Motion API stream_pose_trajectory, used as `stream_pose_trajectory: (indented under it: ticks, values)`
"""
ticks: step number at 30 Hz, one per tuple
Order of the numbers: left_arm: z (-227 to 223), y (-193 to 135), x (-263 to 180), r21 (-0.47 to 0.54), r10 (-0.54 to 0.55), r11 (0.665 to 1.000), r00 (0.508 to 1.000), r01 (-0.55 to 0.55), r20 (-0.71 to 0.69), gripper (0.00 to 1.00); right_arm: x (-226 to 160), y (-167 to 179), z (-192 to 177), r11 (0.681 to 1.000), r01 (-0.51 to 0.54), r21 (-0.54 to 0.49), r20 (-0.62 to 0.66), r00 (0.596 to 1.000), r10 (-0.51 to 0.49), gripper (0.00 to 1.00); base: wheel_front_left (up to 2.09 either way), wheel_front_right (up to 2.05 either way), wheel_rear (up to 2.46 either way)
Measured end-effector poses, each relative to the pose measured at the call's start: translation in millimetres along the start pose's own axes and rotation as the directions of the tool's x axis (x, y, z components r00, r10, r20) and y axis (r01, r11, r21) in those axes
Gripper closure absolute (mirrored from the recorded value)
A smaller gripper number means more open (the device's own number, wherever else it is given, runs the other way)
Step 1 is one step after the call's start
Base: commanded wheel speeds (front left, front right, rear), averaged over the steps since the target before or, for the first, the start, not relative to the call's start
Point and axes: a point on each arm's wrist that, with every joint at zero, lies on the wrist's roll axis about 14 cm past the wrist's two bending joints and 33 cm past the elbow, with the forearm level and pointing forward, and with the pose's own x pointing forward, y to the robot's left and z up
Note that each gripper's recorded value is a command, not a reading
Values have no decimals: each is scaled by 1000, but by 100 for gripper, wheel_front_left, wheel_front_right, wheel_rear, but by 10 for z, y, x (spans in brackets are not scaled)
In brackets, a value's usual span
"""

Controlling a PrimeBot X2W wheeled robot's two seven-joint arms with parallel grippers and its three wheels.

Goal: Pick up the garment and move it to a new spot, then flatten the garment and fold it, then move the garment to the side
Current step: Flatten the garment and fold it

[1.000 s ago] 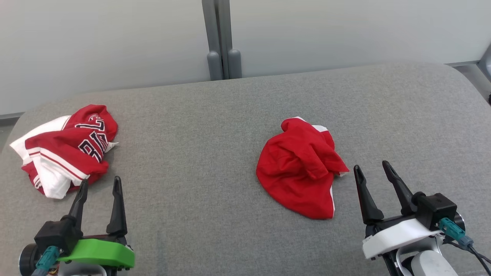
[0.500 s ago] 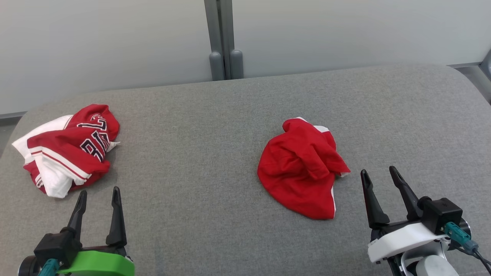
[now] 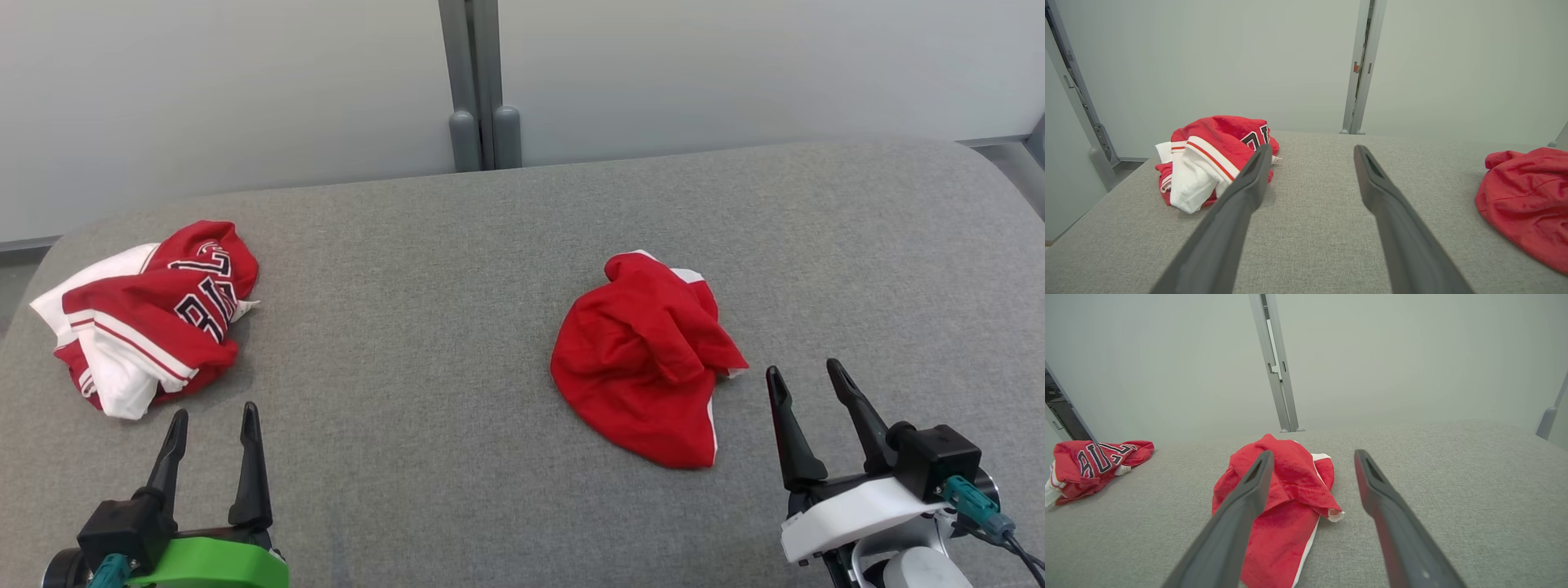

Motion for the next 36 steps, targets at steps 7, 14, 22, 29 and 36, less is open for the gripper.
stream_pose_trajectory:
  ticks: [7, 14, 22, 29, 36]
  values:
    - [-13, 20, -8, 0, 6, 1000, 1000, -6, -4, 0, 2, 12, -14, 1000, -2, 4, -4, 1000, 2, 0, 0, 0, 0]
    - [-24, 20, -7, 0, 7, 1000, 1000, -7, -6, 0, 0, 13, -29, 1000, -2, 5, -8, 1000, 2, 0, 0, 0, 0]
    - [-36, 24, -21, -2, 11, 1000, 1000, -11, -10, 0, 3, 16, -36, 1000, -5, 6, -11, 1000, 5, 0, 0, 0, 0]
    - [-32, 32, -26, -3, 14, 1000, 1000, -14, -9, 0, 0, 27, -44, 1000, -8, 7, -13, 1000, 8, 0, 0, 0, 0]
    - [-38, 30, -31, -2, 12, 1000, 1000, -12, -11, 0, -1, 28, -49, 1000, -8, 7, -15, 1000, 8, 0, 0, 0, 0]
